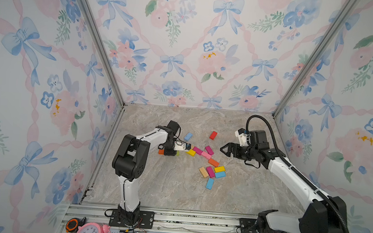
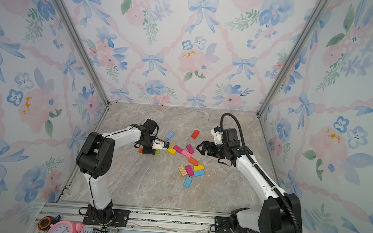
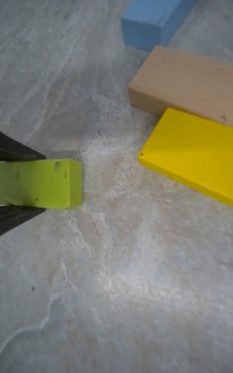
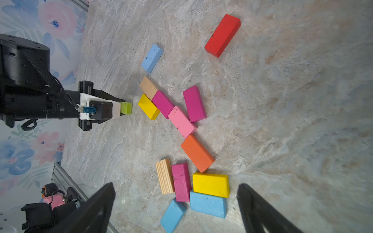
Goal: Assemble the number 7 with building blocks
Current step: Assemble the building block at the center of the board.
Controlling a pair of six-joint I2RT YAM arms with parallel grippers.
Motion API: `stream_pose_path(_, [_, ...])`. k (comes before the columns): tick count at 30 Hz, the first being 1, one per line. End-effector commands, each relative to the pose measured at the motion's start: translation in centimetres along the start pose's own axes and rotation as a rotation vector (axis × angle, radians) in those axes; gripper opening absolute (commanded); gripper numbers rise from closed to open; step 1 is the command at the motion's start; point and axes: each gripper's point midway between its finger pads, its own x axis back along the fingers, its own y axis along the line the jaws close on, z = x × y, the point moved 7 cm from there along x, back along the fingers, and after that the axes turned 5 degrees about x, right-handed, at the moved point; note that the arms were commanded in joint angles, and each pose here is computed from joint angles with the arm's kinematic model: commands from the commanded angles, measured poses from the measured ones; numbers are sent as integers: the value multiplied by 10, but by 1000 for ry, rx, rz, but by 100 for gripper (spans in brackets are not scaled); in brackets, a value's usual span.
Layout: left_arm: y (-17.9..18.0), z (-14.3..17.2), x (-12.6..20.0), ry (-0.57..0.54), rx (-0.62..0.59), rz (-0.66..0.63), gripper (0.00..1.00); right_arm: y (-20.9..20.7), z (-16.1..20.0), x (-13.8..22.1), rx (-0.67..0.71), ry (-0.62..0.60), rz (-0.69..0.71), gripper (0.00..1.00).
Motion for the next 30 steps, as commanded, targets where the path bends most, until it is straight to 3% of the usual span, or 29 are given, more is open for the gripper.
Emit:
stream_pose_path(1, [-5,17,-18,68,-6,52,12,4,-3,0,22,-4,2,96])
stream_pose_path(15, [-9,21,-19,81,-14,58,12,3,-4,1,21,-10,4,97])
stream_pose_path(30, [-14,23,-20,77,-3,70,40,1,-3,4,26,-21,28,96])
